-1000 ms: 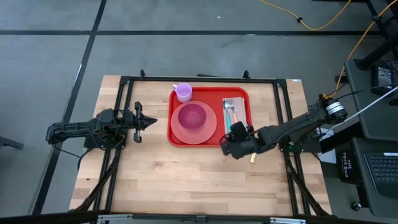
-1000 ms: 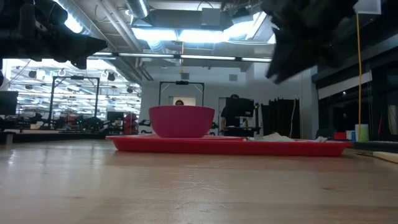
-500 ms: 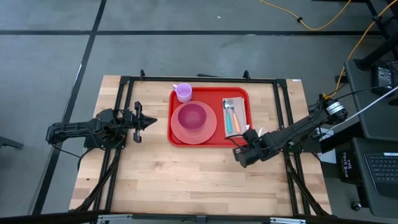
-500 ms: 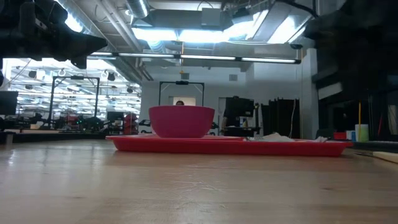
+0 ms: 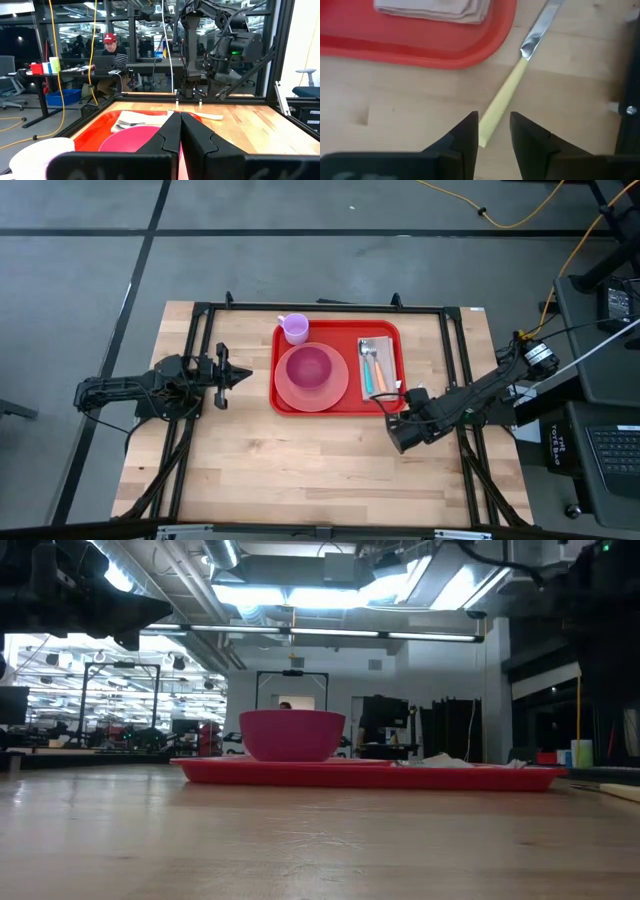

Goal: Set up tray
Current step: Put the yellow table knife on the brown table napkin to the right of the orange fork

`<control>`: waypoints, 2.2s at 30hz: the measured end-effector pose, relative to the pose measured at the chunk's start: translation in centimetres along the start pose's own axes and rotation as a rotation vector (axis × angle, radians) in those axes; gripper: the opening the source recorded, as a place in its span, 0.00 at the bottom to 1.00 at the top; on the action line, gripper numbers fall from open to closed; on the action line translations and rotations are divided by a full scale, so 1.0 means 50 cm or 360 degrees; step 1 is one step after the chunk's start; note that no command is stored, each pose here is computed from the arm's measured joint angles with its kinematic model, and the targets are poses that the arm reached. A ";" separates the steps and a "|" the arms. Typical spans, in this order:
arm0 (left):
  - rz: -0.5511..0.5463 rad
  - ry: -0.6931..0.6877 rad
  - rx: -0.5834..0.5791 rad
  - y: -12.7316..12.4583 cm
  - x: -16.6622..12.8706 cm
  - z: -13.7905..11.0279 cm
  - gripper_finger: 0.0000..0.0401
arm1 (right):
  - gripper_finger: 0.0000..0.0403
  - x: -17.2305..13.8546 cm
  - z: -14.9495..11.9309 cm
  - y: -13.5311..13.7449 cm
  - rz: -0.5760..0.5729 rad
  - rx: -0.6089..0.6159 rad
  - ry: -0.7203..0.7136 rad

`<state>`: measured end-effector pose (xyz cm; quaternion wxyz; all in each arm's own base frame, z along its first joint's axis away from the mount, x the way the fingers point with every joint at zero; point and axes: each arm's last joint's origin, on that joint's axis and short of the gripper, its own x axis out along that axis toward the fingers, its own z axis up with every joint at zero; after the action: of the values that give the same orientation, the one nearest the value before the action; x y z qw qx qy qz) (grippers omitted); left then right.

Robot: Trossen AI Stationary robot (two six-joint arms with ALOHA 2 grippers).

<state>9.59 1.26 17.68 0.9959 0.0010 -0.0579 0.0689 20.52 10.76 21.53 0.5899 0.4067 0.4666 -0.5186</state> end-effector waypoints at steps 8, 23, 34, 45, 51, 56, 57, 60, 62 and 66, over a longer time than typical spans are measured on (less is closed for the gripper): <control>-0.0001 0.0000 0.0000 0.000 0.000 0.000 0.01 | 0.29 0.051 -0.006 -0.016 -0.0022 0.0127 -0.0008; -0.0001 0.0000 0.0000 0.000 0.000 0.000 0.01 | 0.29 0.133 -0.011 -0.048 -0.0021 0.0294 -0.0012; 0.0000 0.0000 0.0000 0.000 0.000 0.000 0.01 | 0.29 0.155 -0.009 -0.057 0.0024 0.0339 -0.0079; -0.0001 0.0000 0.0055 0.000 0.000 0.000 0.01 | 0.29 0.160 -0.011 -0.057 0.0004 0.0336 -0.0090; 0.0000 -0.0001 0.0055 0.000 0.000 0.000 0.01 | 0.29 0.175 -0.017 -0.055 -0.0088 0.0324 -0.0050; 0.0000 -0.0001 0.0055 0.000 0.000 0.000 0.01 | 0.29 0.176 -0.018 -0.054 -0.0096 0.0309 -0.0056; 0.0000 -0.0001 0.0055 0.000 0.000 0.000 0.01 | 0.29 0.176 -0.018 -0.054 -0.0099 0.0299 -0.0059; 0.0000 -0.0001 0.0055 0.000 0.000 0.000 0.01 | 0.29 0.177 -0.018 -0.055 -0.0103 0.0268 -0.0062; 0.0000 -0.0001 0.0055 0.000 0.000 0.000 0.01 | 0.27 0.177 -0.018 -0.055 -0.0103 0.0268 -0.0062; -0.0001 0.0000 0.0055 0.000 0.000 0.000 0.01 | 0.18 0.177 -0.018 -0.054 -0.0095 0.0275 -0.0059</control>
<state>9.59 1.26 17.68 0.9958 0.0181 -0.0568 0.0697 17.98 9.23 12.74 0.5454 0.4322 0.4210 -0.5818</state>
